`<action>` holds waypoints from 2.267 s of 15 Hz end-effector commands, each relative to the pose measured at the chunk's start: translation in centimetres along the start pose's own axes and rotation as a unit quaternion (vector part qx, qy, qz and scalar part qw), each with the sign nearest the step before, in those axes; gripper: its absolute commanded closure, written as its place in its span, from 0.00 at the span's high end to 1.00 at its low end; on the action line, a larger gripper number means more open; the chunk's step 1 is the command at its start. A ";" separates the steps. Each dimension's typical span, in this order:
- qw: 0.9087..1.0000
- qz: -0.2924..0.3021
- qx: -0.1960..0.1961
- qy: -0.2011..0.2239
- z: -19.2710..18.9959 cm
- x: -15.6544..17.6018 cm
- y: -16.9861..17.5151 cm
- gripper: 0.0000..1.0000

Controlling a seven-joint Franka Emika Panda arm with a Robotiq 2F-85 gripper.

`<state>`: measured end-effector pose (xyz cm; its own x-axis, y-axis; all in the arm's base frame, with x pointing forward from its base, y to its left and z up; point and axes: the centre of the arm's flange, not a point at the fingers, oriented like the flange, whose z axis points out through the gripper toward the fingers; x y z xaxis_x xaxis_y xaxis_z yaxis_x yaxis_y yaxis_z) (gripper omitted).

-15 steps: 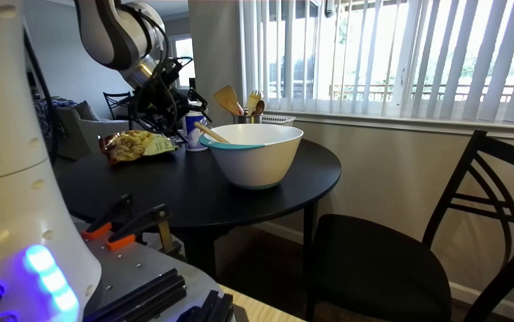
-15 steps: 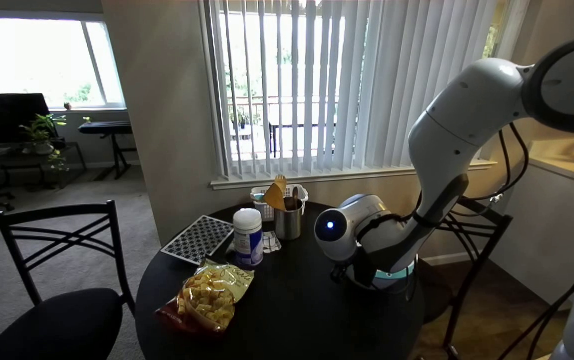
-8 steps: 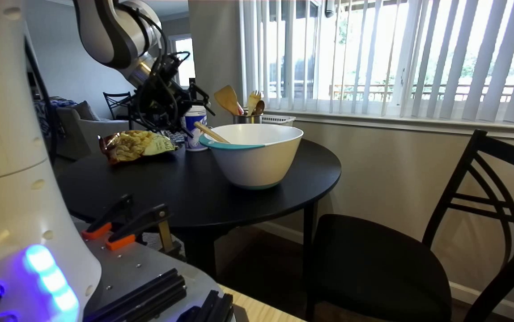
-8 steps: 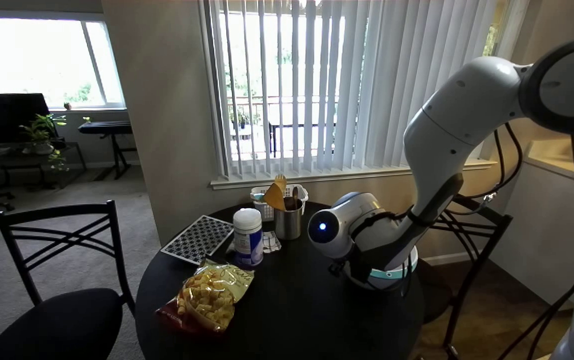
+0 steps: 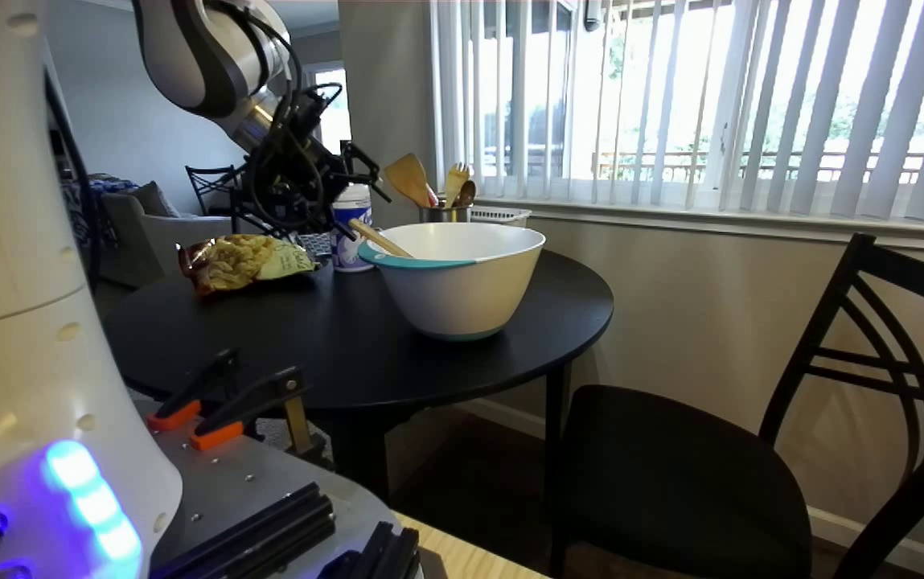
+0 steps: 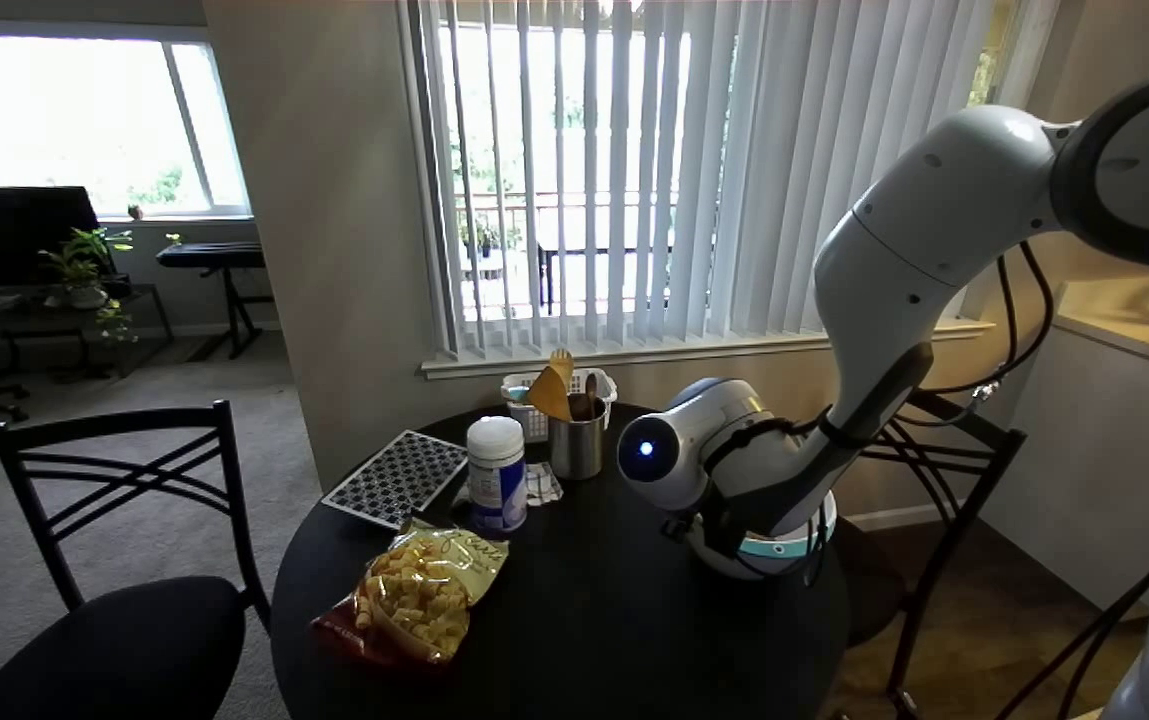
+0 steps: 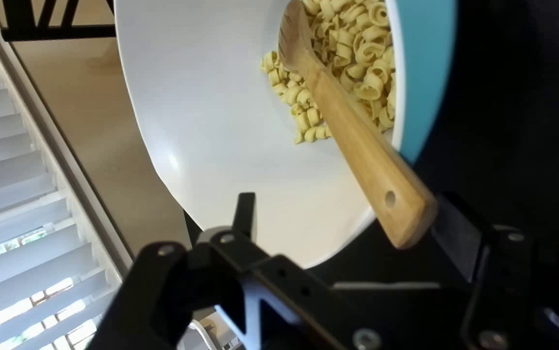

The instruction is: Use the cooking stick to stir the contents of the white bowl

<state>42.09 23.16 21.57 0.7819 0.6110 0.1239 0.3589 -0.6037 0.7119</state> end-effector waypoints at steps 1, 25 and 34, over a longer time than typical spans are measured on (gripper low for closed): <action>1.000 0.006 -0.011 0.000 -1.4 -1.3 0.8 0.60; 0.986 0.093 0.140 0.002 -2.8 -3.3 15.2 0.05; 0.947 0.123 0.297 -0.009 1.7 -5.1 20.5 0.04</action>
<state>46.92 7.66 33.98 0.8739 0.4105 0.2604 0.3561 -0.9052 0.2319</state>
